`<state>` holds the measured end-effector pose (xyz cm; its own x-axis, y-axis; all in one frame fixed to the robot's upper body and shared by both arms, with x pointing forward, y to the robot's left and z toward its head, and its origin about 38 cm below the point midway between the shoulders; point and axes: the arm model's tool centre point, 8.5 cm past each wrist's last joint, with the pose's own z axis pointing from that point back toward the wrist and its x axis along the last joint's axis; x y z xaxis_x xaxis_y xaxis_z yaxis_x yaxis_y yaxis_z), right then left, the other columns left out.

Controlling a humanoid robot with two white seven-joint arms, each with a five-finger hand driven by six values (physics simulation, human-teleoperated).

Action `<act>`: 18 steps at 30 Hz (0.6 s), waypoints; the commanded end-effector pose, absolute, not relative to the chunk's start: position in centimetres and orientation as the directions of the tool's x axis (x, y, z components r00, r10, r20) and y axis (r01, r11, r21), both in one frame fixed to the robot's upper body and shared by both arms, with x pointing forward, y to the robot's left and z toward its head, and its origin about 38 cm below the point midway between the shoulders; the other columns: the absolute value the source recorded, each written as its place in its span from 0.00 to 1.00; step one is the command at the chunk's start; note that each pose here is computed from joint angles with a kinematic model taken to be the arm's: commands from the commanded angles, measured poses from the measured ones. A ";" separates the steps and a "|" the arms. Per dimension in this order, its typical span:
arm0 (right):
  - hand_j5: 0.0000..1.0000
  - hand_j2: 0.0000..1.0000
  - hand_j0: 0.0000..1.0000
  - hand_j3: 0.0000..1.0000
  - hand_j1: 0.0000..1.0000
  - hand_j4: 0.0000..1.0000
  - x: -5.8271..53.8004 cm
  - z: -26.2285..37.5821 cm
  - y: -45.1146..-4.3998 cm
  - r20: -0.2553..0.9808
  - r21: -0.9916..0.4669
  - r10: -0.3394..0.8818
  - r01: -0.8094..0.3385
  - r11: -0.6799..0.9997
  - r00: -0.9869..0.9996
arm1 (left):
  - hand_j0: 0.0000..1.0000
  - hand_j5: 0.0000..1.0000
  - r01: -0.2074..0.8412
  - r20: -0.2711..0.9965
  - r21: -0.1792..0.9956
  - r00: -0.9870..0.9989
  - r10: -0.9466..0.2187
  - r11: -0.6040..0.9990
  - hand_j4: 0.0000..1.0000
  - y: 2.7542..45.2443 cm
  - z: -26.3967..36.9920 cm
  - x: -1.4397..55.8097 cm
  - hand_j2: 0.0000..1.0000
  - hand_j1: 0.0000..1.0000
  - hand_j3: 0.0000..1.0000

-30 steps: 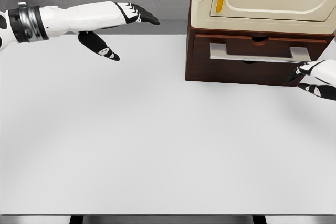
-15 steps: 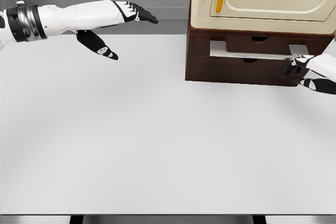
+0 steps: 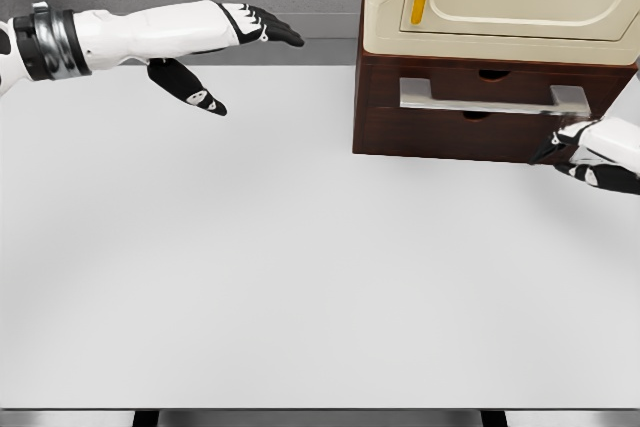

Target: Put the switch into the drawer with left arm, and close the drawer with right arm

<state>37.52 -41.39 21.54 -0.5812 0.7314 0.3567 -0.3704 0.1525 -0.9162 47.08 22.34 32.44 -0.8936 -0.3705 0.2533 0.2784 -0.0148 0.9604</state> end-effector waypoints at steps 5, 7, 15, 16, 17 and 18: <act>0.56 0.56 0.56 0.56 0.56 0.56 36.9 21.9 -40.6 0.336 -0.923 0.720 -0.365 0.123 -0.607 | 1.00 1.00 0.287 0.264 0.958 -0.891 -0.370 -0.008 1.00 22.4 32.3 47.0 1.00 1.00 1.00; 0.62 0.62 0.62 0.62 0.62 0.62 36.4 21.9 -39.6 0.329 -0.925 0.704 -0.363 0.107 -0.630 | 1.00 1.00 0.320 0.291 0.947 -0.877 -0.382 -0.012 1.00 23.0 30.7 46.8 1.00 1.00 1.00; 1.00 1.00 1.00 1.00 1.00 1.00 34.0 21.5 -37.2 0.309 -0.922 0.655 -0.385 0.030 -0.689 | 1.00 1.00 0.350 0.317 0.937 -0.865 -0.388 -0.014 1.00 23.2 29.2 46.6 1.00 1.00 1.00; 1.00 1.00 1.00 1.00 1.00 1.00 34.0 21.5 -37.2 0.309 -0.922 0.655 -0.385 0.030 -0.689 | 1.00 1.00 0.350 0.317 0.937 -0.866 -0.387 -0.016 1.00 23.2 29.2 46.6 1.00 1.00 1.00; 1.00 1.00 1.00 1.00 1.00 1.00 34.0 21.5 -37.2 0.309 -0.922 0.655 -0.385 0.030 -0.689 | 1.00 1.00 0.351 0.318 0.936 -0.865 -0.388 -0.015 1.00 23.2 29.2 46.6 1.00 1.00 1.00; 1.00 1.00 1.00 1.00 1.00 1.00 34.0 21.5 -37.2 0.309 -0.922 0.655 -0.385 0.030 -0.689 | 1.00 1.00 0.353 0.320 0.936 -0.865 -0.387 -0.016 1.00 23.2 29.1 46.5 1.00 1.00 1.00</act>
<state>34.06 -37.34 21.35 -0.6862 0.6592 0.3076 -0.3866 0.0278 -0.9218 46.49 23.16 28.87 -0.8657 -0.3878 0.3165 0.3520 -0.0222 0.9357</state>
